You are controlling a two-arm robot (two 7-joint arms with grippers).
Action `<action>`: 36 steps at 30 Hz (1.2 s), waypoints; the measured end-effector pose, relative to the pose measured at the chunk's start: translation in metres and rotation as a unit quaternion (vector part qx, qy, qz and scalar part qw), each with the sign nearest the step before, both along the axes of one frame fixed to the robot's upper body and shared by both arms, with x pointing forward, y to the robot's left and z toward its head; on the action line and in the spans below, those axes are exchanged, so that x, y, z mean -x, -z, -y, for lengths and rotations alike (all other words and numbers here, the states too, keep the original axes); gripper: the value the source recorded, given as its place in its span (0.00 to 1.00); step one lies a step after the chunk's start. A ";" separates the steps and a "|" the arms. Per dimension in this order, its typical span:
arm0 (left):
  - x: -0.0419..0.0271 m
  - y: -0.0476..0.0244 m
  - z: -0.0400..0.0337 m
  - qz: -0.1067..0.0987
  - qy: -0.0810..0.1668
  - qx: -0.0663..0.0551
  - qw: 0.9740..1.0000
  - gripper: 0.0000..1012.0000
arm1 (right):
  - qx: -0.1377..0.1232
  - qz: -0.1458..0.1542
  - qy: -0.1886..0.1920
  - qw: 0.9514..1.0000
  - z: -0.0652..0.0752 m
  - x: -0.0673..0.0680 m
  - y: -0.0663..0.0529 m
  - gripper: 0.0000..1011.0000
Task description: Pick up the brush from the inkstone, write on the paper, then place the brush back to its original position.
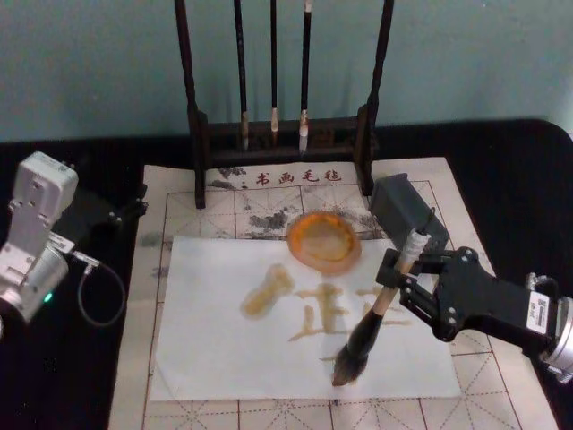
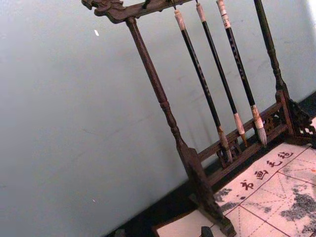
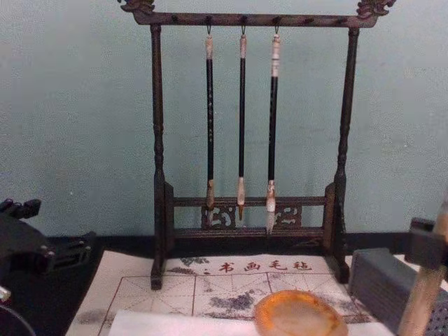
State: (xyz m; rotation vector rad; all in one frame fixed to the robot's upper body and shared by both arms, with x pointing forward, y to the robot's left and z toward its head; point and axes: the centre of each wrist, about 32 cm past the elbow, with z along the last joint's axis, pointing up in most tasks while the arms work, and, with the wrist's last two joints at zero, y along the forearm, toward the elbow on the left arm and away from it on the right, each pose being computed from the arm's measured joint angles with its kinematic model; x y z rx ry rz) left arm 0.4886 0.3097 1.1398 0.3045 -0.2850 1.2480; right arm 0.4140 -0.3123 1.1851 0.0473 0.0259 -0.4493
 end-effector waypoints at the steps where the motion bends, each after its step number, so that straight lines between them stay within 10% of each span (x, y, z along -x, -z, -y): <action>1: 0.0000 0.0000 0.0000 0.000 0.000 0.000 1.000 0.99 | 0.000 0.000 -0.001 1.000 0.000 0.000 0.000 0.18; 36: 0.0000 0.0000 0.0000 0.000 0.000 0.000 1.000 0.99 | -0.032 0.011 0.023 0.999 0.003 -0.006 -0.010 0.18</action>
